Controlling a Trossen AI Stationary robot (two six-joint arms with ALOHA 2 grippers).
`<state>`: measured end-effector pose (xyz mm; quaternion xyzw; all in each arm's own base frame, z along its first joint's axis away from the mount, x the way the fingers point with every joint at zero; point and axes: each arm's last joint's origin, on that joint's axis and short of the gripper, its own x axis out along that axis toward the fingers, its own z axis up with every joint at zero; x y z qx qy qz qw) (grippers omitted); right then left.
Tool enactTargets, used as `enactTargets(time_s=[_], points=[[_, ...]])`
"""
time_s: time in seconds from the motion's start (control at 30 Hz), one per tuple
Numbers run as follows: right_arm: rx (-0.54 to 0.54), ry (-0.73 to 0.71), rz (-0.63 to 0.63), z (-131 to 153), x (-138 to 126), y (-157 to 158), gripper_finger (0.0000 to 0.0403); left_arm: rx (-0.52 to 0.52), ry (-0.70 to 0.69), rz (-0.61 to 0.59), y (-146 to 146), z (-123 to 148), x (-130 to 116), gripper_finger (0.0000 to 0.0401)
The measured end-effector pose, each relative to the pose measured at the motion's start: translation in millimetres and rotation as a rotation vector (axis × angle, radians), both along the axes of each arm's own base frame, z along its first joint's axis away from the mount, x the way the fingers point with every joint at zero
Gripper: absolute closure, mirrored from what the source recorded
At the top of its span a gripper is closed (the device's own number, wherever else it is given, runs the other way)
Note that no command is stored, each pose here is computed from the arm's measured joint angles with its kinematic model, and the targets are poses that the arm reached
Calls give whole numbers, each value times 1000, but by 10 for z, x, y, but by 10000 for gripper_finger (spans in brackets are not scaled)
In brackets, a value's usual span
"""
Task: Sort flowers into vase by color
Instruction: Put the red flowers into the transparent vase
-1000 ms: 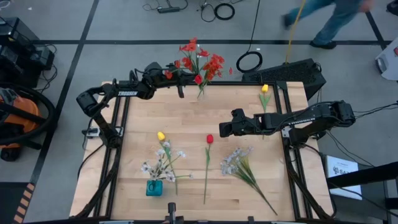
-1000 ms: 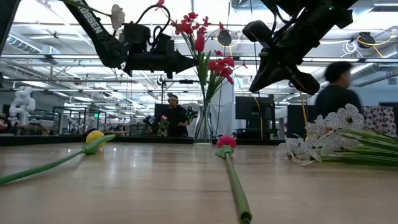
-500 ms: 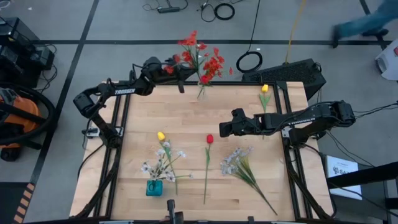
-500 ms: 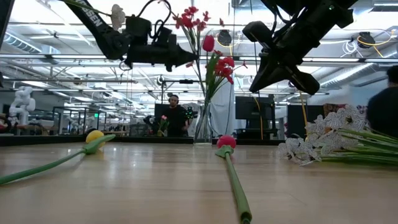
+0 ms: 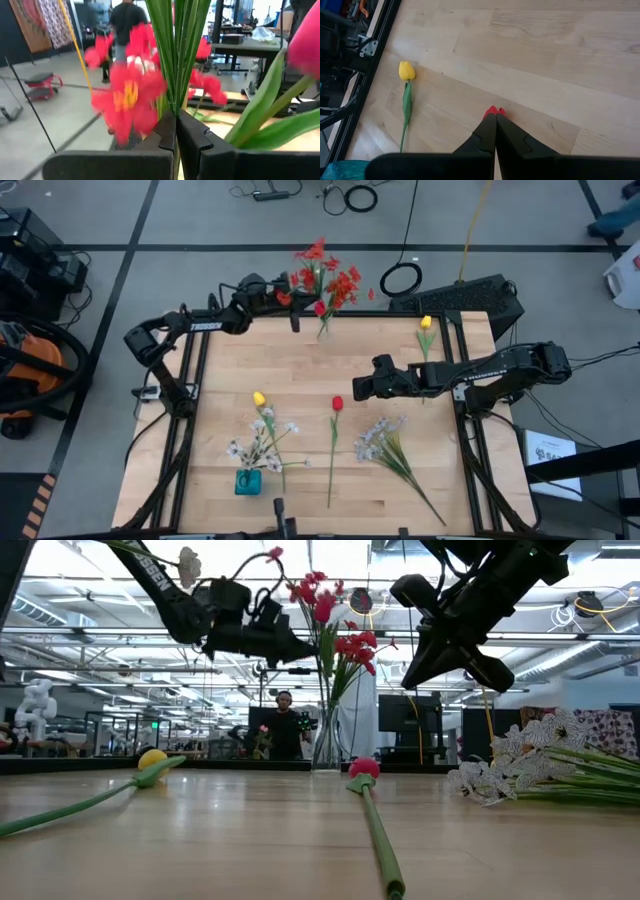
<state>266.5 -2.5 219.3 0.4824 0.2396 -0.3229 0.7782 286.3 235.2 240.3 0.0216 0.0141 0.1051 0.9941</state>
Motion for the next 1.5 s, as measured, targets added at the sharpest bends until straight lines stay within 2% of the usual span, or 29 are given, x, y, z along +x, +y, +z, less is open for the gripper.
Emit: enactTargets(time_s=[0.4, 0.83, 0.97, 1.13, 1.5], points=[[4, -4, -2, 2, 2, 0, 403, -64, 75, -21, -4, -338, 145, 387], [5, -6, -1, 3, 3, 1, 403, -156, 179, -31, -39, -490, 154, 379], [5, -5, 0, 3, 3, 1, 403, -251, 158, -23, -38, -486, 154, 350], [5, -5, 1, 2, 3, 2, 403, -235, 165, -12, -36, -489, 152, 311], [-9, 3, 21, 1, 2, 3, 403, -234, 209, 33, -126, -229, 26, 308]])
